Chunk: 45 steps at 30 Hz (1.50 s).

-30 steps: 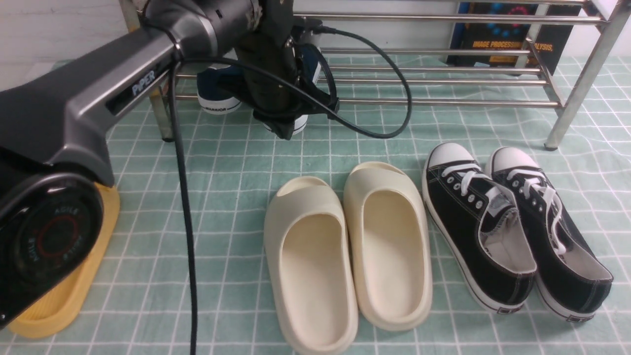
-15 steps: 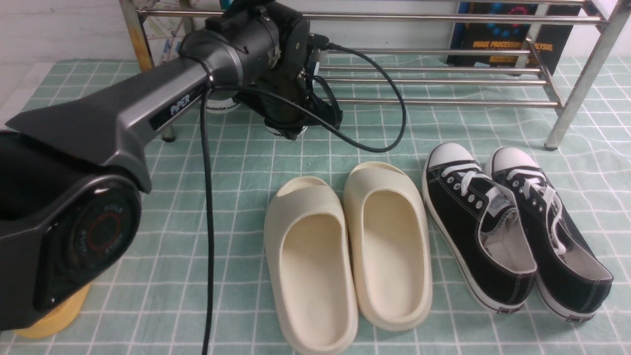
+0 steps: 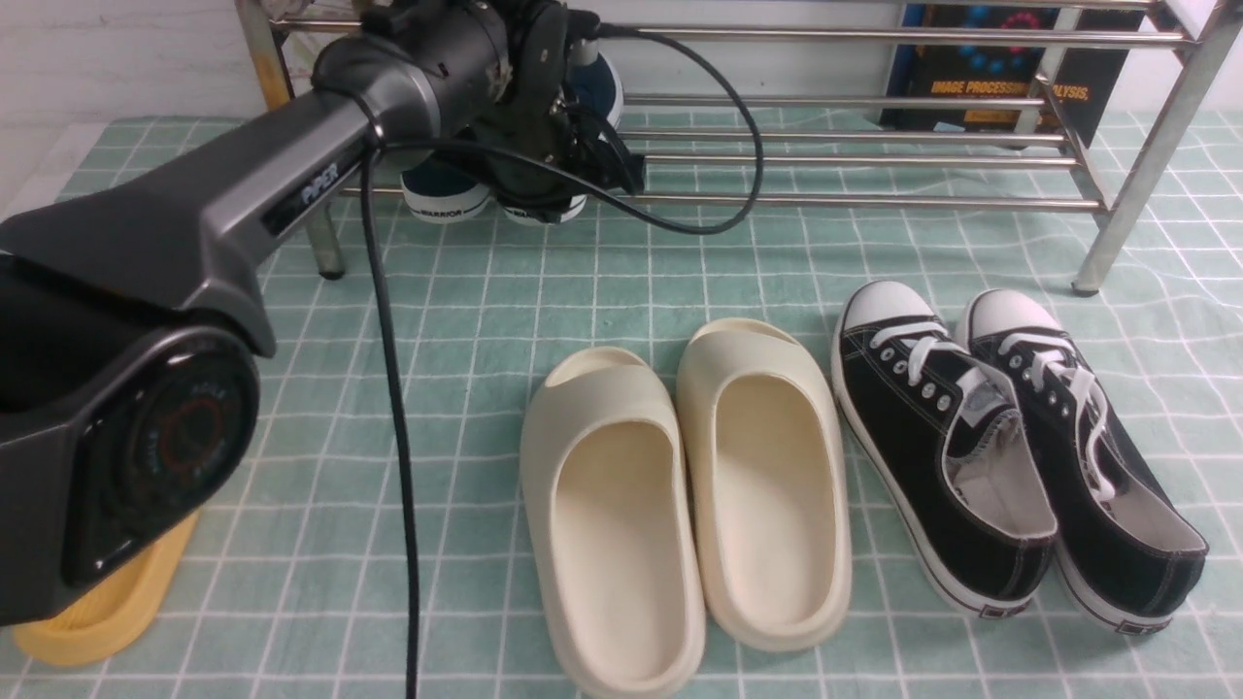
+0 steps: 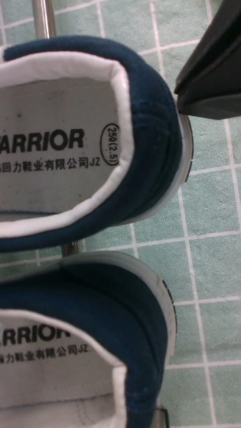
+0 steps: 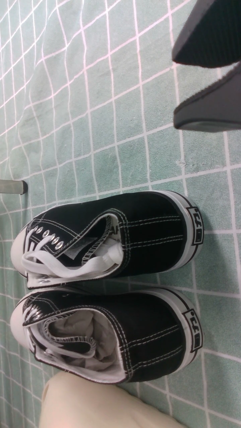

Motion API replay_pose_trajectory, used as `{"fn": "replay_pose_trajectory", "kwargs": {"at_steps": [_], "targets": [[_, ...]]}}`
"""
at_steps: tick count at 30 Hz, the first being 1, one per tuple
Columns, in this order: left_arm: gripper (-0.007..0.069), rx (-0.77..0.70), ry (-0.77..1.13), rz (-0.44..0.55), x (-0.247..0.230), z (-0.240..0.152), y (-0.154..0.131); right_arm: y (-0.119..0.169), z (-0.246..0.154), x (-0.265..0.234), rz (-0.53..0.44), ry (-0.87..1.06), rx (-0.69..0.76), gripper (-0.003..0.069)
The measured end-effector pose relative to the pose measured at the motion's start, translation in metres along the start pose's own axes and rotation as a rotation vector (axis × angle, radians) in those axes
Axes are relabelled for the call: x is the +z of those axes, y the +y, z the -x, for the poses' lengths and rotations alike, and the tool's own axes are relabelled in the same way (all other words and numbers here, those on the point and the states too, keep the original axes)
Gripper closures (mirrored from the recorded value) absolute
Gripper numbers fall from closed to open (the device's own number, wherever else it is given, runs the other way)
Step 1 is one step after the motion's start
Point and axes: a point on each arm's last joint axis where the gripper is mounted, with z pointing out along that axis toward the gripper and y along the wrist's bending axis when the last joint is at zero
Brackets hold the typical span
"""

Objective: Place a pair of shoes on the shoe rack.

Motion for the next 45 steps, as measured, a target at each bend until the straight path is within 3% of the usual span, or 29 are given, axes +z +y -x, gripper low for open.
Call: {"fn": "replay_pose_trajectory", "kwargs": {"at_steps": [18, 22, 29, 33, 37, 40, 41, 45], "targets": [[0.0608, -0.008, -0.051, -0.051, 0.011, 0.003, -0.002, 0.0, 0.0, 0.0, 0.0, 0.0, 0.0, 0.0419], [0.0573, -0.009, -0.052, -0.051, 0.011, 0.003, -0.002, 0.0, 0.0, 0.0, 0.0, 0.0, 0.0, 0.0419], [0.0448, -0.009, -0.023, -0.035, 0.001, 0.003, 0.001, 0.0, 0.0, 0.0, 0.0, 0.0, 0.0, 0.0419], [0.0357, -0.007, -0.017, -0.024, -0.05, 0.012, 0.006, 0.0, 0.0, 0.0, 0.0, 0.0, 0.0, 0.0419], [0.0348, 0.007, -0.058, -0.02, -0.117, 0.019, 0.015, 0.0, 0.0, 0.0, 0.0, 0.0, 0.0, 0.0419], [0.0384, 0.015, -0.114, -0.009, -0.195, 0.018, 0.027, 0.0, 0.0, 0.0, 0.0, 0.0, 0.0, 0.0419], [0.0387, 0.015, -0.108, -0.007, -0.195, 0.018, 0.027, 0.0, 0.0, 0.0, 0.0, 0.0, 0.0, 0.0419], [0.0476, 0.016, -0.224, -0.016, -0.294, 0.001, 0.044, 0.0, 0.0, 0.0, 0.0, 0.0, 0.0, 0.0419]]}}
